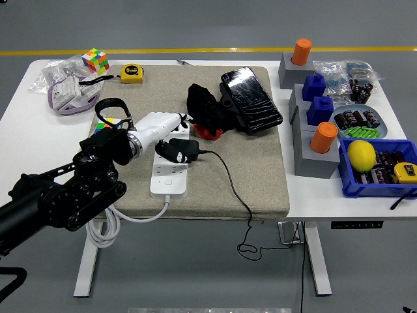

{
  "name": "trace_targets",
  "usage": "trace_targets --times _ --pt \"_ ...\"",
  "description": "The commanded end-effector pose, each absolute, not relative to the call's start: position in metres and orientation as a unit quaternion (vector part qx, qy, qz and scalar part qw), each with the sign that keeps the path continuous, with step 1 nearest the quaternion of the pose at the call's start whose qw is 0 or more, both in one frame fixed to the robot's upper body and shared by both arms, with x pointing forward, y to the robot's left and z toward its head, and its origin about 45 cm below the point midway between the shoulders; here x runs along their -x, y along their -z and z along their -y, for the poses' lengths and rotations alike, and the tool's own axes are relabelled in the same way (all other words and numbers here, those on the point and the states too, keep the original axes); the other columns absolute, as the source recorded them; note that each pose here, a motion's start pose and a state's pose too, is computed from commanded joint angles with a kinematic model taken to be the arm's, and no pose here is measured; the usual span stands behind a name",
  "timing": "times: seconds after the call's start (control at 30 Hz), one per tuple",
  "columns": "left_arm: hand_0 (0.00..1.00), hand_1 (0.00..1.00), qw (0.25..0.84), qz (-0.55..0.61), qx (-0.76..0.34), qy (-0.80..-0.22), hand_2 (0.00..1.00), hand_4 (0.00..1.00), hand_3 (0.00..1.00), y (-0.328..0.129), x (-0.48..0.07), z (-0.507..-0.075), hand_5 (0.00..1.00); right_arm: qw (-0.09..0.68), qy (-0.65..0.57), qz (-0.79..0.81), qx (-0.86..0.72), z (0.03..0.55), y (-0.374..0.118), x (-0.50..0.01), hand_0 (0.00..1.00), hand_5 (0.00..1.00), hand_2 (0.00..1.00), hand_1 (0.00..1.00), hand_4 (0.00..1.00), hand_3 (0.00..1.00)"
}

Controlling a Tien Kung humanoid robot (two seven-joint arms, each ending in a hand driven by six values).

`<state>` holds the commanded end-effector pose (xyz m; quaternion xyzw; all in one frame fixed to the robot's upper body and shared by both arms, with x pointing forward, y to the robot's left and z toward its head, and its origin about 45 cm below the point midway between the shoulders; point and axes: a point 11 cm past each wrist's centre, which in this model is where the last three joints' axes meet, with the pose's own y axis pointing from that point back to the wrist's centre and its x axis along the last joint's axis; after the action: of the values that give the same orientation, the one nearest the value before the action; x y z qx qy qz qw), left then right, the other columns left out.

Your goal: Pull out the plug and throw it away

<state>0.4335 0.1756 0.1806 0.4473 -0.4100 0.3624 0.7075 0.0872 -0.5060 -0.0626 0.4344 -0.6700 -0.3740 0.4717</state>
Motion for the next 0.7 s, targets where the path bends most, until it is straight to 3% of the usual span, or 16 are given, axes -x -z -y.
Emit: trace_targets --times 0.17,0.2,0.37,0.4,0.57,0.6,0.7 --pt "0.566 0.628 0.705 0.407 -0.455 -0.361 0.719 0.957 0.784 -0.1767 -0.4341 -0.1789 0.225 0.472 0.374 0.67 -0.434 0.5059 0.0628 -0.0865 0.619 0.528 0.683 0.662 0.987 0.635" --pt "0.51 0.576 0.704 0.407 -0.456 -0.361 0.59 0.837 0.601 -0.1764 -0.4342 -0.1794 0.068 0.472 0.374 0.67 -0.434 0.506 0.0627 -0.0864 0.619 0.526 0.683 0.662 0.987 0.634" --pt "0.51 0.576 0.705 0.405 -0.454 -0.365 0.59 0.837 0.601 -0.177 -0.4352 -0.1797 0.068 0.472 0.374 0.67 -0.434 0.5061 0.0626 -0.0868 0.619 0.526 0.683 0.662 0.987 0.634" --pt "0.415 0.464 0.705 0.404 -0.454 -0.365 0.487 0.77 0.529 -0.1769 -0.4353 -0.1797 0.002 0.472 0.374 0.67 -0.434 0.5061 0.0626 -0.0867 0.619 0.526 0.683 0.662 0.987 0.635" --pt "0.415 0.464 0.707 0.399 -0.452 -0.369 0.487 0.77 0.529 -0.1757 -0.4358 -0.1804 0.002 0.471 0.374 0.67 -0.434 0.506 0.0625 -0.0874 0.619 0.526 0.683 0.662 0.987 0.635" --pt "0.366 0.422 0.706 0.399 -0.454 -0.369 0.448 0.716 0.533 -0.1751 -0.4358 -0.1807 0.002 0.471 0.374 0.67 -0.434 0.506 0.0625 -0.0873 0.619 0.524 0.683 0.663 0.987 0.635" --pt "0.366 0.422 0.708 0.396 -0.454 -0.369 0.448 0.716 0.533 -0.1741 -0.4358 -0.1812 0.002 0.471 0.374 0.67 -0.435 0.506 0.0625 -0.0873 0.619 0.524 0.683 0.663 0.987 0.635"
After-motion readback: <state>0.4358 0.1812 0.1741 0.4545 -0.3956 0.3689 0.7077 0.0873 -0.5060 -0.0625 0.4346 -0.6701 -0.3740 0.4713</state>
